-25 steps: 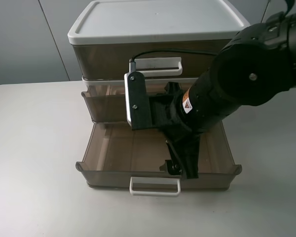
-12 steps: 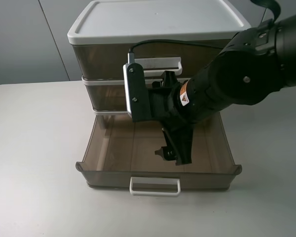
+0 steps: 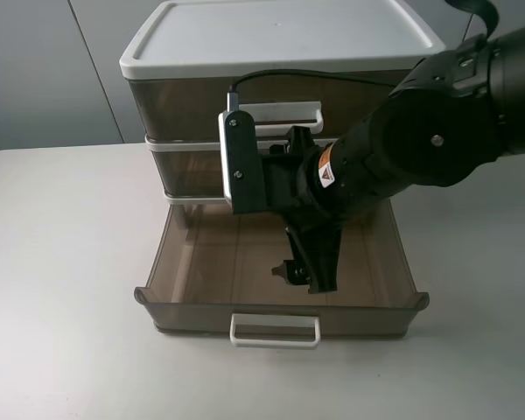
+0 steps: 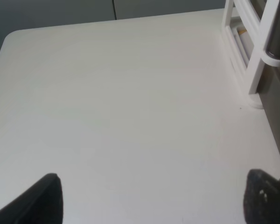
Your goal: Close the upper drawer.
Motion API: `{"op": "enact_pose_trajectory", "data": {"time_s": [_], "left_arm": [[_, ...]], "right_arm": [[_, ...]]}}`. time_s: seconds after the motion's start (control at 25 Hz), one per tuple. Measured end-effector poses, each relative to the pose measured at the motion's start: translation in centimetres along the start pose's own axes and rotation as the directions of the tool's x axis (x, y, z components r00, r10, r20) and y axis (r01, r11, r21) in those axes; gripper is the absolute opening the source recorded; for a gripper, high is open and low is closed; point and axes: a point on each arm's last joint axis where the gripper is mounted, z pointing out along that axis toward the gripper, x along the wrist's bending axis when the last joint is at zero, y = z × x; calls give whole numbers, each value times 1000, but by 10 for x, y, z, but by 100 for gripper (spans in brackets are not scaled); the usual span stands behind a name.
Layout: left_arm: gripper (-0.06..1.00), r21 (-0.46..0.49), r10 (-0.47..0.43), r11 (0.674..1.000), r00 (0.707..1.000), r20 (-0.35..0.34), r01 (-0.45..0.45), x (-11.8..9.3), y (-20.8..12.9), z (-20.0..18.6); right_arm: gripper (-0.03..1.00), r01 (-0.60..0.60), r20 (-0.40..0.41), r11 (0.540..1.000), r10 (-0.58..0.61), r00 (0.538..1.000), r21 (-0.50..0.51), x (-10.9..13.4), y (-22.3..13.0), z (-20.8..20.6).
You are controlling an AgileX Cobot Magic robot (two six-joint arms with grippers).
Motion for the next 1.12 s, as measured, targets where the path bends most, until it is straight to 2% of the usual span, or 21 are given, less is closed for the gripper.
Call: {"op": "enact_pose_trajectory", "data": {"time_s": [0.24, 0.44, 0.64, 0.92, 1.12], "left_arm": [[74, 0, 0, 1000, 1000, 0, 0, 0, 0, 0], [74, 0, 0, 1000, 1000, 0, 0, 0, 0, 0], [74, 0, 0, 1000, 1000, 0, 0, 0, 0, 0], [74, 0, 0, 1000, 1000, 0, 0, 0, 0, 0], [74, 0, 0, 1000, 1000, 0, 0, 0, 0, 0]], "right_arm": [[70, -143, -18, 990, 142, 990, -17, 3, 1, -40], [70, -310, -11, 949, 310, 951, -54, 9, -4, -98], [70, -384, 15, 916, 388, 921, -118, 22, -17, -156], [70, -463, 20, 871, 472, 881, -166, 56, -47, -221], [70, -556, 1, 811, 566, 824, -181, 88, -75, -250]]}}
